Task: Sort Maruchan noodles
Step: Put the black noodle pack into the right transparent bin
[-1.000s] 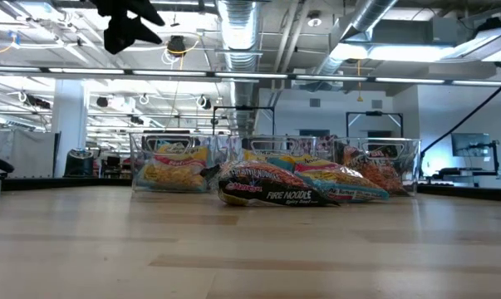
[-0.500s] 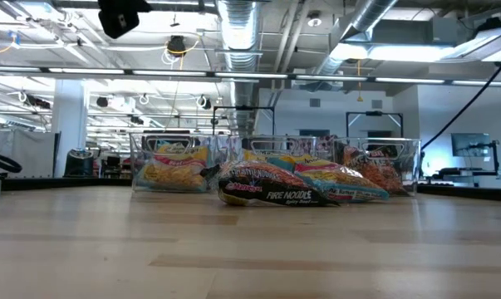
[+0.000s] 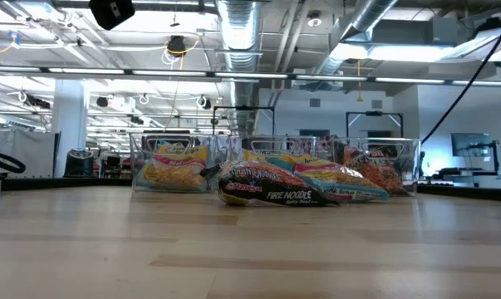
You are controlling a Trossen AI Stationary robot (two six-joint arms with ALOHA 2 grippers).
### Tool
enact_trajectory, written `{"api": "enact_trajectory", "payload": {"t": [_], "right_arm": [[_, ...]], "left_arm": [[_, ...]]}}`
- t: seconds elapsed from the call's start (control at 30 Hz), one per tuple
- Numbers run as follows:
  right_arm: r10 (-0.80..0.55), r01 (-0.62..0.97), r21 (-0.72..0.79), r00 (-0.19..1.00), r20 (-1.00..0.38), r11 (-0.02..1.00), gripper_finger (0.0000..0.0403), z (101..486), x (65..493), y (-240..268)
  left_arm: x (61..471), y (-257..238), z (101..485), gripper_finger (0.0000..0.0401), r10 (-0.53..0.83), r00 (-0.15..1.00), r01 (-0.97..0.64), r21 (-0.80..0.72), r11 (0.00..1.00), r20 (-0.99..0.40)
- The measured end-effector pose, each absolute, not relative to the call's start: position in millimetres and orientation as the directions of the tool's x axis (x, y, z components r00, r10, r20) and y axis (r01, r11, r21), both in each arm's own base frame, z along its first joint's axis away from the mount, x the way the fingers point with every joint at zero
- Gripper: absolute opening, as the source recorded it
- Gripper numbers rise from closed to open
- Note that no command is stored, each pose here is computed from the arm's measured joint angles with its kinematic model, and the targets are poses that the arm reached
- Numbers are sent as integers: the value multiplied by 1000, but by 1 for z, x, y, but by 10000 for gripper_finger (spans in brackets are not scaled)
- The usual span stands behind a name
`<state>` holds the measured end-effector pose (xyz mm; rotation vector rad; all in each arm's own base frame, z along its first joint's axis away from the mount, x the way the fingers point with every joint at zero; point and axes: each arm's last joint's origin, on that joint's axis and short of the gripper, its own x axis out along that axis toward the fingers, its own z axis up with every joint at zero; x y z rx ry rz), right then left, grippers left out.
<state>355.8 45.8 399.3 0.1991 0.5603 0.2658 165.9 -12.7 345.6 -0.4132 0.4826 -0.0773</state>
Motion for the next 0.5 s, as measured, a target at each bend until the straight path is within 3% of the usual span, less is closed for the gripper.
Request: {"api": "enact_trajectory", "payload": {"t": [0.5], "right_arm": [[217, -72, 210, 509, -833, 975, 238, 294, 401, 48]], "left_arm": [[163, -11, 339, 153, -91, 860, -109, -355, 928, -502]]}}
